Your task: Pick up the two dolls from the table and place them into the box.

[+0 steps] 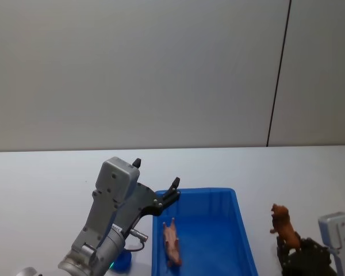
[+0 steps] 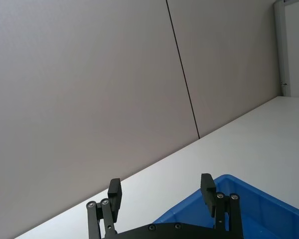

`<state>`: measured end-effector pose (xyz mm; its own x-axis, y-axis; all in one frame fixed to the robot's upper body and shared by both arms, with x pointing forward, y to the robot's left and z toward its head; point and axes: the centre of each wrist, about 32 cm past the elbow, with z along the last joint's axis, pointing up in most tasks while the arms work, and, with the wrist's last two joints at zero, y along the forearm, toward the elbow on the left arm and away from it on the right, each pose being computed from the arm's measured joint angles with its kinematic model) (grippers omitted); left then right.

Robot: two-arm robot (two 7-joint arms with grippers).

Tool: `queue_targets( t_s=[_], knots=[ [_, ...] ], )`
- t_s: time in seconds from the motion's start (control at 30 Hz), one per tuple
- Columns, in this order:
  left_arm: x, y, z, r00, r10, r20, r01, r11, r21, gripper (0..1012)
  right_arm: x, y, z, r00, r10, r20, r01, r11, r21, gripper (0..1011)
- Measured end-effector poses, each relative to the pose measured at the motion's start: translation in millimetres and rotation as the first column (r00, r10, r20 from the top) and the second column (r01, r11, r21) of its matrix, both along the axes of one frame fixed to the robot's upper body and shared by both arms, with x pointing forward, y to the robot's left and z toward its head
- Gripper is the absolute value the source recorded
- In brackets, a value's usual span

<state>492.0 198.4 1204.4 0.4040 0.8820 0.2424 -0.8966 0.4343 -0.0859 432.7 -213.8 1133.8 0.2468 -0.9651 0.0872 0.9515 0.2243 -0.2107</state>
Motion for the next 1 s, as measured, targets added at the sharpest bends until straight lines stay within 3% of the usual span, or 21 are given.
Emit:
queue_targets(
  t_s=[0.2, 0.5, 1.0],
  knots=[
    [0.0, 0.0, 0.0, 1.0000, 0.000, 0.000, 0.000, 1.0000, 0.000, 1001, 4.4, -0.5, 16.1, 0.998, 0.036, 0.060, -0.036, 0.999, -0.005, 298],
    [0.0, 0.0, 0.0, 1.0000, 0.000, 0.000, 0.000, 1.0000, 0.000, 1001, 12.8, -0.3, 31.3, 0.988, 0.111, 0.109, -0.110, 0.994, -0.015, 298],
    [0.0, 0.0, 0.0, 1.0000, 0.000, 0.000, 0.000, 1.0000, 0.000, 1001, 32.5, 9.7, 45.2, 0.951, 0.283, 0.124, -0.284, 0.959, -0.007, 298]
  ],
)
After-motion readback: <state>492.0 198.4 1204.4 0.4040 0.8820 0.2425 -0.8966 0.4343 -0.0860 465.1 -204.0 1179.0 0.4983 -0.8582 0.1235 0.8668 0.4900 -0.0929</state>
